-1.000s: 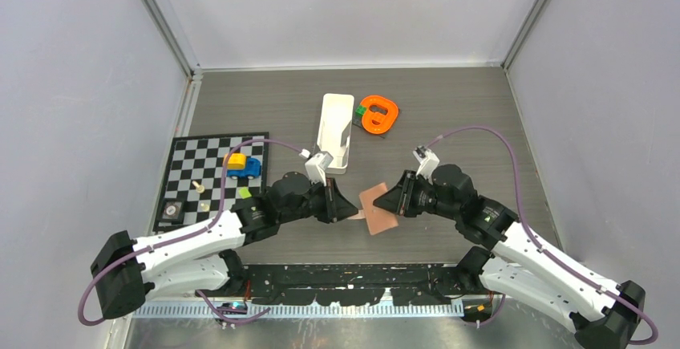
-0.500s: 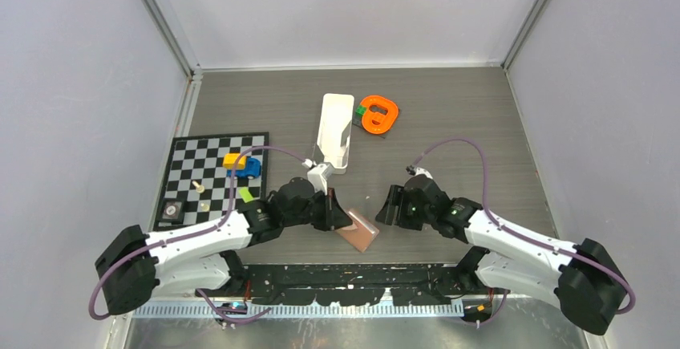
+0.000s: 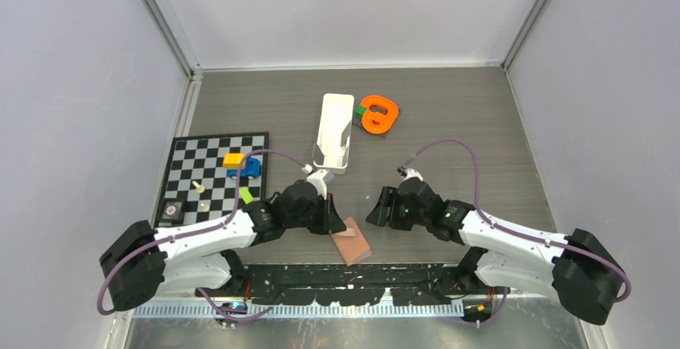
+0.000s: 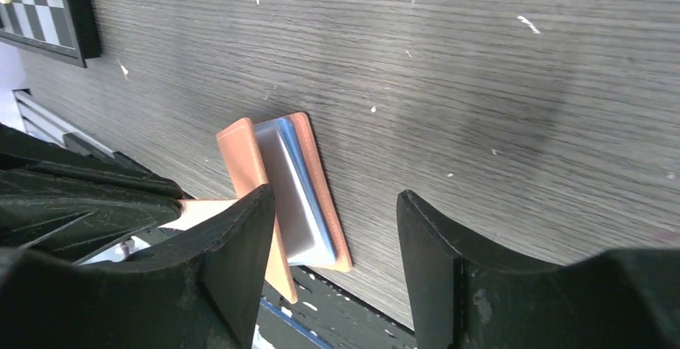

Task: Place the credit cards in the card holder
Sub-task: Open the card holder at the center of the board.

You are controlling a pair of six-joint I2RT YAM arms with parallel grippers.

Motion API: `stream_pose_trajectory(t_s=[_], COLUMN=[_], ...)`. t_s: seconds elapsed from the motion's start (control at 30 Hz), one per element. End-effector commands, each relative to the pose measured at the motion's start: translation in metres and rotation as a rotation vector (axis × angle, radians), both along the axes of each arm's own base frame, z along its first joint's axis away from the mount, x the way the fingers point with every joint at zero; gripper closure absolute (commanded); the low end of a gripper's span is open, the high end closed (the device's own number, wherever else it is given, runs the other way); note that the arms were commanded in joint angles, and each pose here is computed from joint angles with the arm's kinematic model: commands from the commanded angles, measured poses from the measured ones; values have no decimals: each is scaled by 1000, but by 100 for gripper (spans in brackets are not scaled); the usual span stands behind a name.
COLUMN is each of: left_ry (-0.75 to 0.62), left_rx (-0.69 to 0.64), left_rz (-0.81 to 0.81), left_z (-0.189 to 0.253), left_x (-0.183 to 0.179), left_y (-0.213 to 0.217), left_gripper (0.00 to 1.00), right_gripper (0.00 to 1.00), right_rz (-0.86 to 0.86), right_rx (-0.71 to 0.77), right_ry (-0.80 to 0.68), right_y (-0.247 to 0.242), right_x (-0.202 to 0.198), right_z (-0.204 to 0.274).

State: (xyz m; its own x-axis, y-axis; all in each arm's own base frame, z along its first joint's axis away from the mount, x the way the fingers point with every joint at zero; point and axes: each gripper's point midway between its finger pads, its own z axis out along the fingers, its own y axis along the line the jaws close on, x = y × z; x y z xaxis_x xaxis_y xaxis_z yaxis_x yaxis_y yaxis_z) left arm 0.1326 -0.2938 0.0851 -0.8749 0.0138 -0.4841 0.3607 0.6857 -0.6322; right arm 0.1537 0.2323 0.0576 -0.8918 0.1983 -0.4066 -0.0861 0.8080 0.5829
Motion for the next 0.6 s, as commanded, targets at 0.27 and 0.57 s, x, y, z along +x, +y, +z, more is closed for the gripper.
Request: stream_pose_trajectory(t_s=[0.27, 0.57], left_ry=[-18, -8], left_rx=[181, 243], left_rz=[105, 141], left_z=[-7, -10], left_x=[-7, -14], left_y=[69, 92], left_gripper=[100, 100], right_gripper=[48, 57], right_rz=[75, 143], right_rx=[190, 203], right_ry=[18, 59], right_y=[65, 104], right_x=[-12, -23], right_z=[14, 1])
